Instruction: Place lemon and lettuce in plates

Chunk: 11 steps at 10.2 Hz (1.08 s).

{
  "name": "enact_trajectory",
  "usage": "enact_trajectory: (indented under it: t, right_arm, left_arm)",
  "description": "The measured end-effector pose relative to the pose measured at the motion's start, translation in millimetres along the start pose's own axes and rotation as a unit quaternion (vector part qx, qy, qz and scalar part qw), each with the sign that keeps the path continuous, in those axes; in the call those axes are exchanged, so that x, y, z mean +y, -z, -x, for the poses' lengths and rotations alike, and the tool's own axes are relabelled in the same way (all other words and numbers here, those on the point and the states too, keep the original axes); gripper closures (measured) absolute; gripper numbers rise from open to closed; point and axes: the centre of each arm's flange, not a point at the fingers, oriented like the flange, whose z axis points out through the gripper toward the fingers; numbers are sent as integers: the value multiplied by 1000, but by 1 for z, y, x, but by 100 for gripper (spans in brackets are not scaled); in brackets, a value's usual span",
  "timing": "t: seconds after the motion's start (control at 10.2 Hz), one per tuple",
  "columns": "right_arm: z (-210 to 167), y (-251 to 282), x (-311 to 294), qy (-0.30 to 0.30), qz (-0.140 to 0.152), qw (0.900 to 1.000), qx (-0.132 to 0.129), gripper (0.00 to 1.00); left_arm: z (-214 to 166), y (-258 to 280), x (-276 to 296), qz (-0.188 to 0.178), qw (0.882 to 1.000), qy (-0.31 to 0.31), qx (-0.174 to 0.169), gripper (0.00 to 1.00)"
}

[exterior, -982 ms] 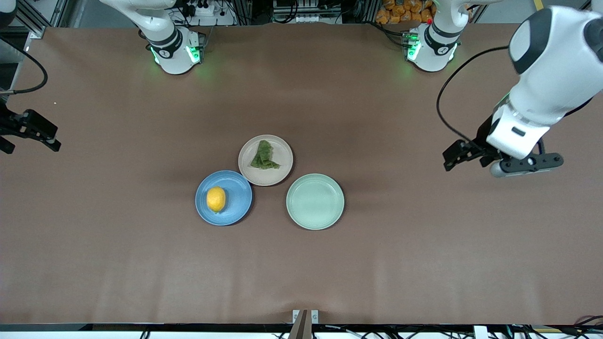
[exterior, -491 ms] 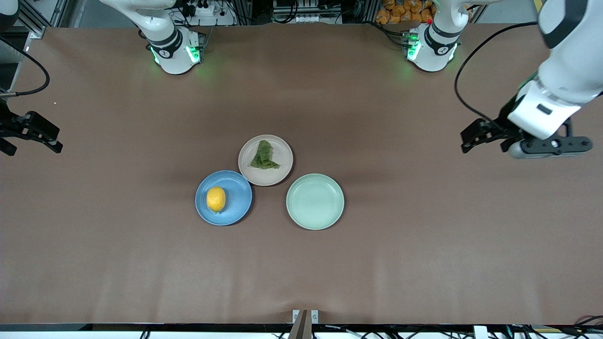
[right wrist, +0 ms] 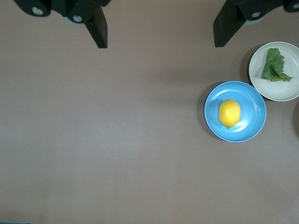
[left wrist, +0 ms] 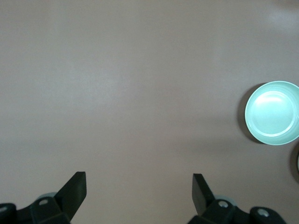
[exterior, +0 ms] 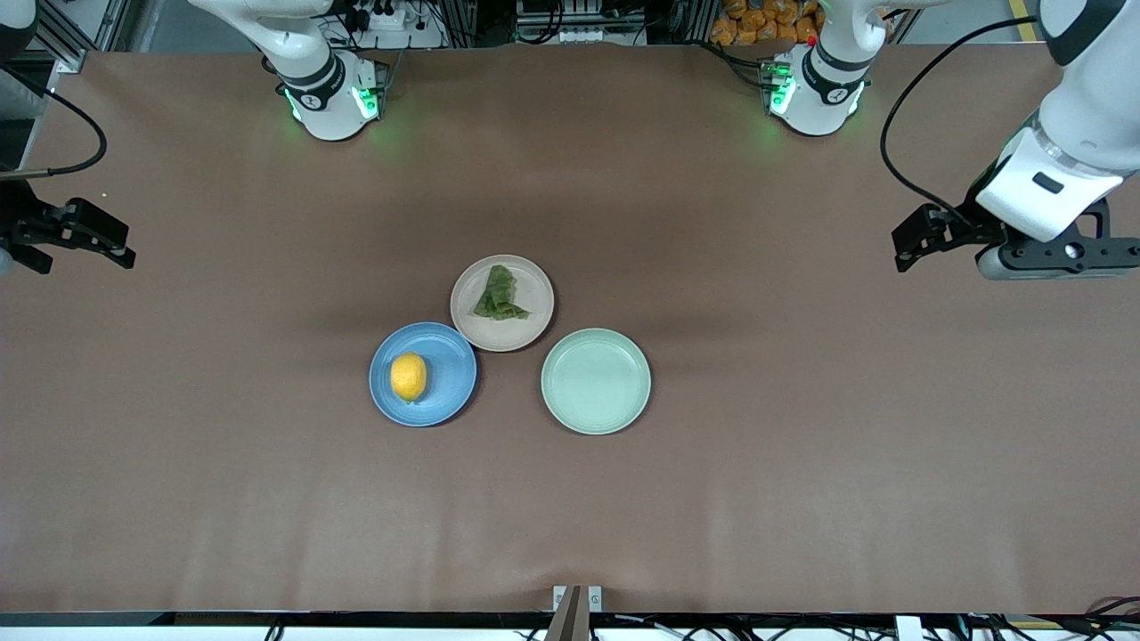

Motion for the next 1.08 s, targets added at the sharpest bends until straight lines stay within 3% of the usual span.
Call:
enact_trajectory:
  t: [0.39, 1.08]
  right_arm:
    - [0, 3, 6, -2, 17, 1000, 5, 0]
    - [-1, 11, 12, -6, 20, 1000, 14, 0]
  left_arm:
    - [5, 16, -2, -4, 1000, 1, -6, 0]
    - [14, 27, -5, -10, 999, 1, -38, 0]
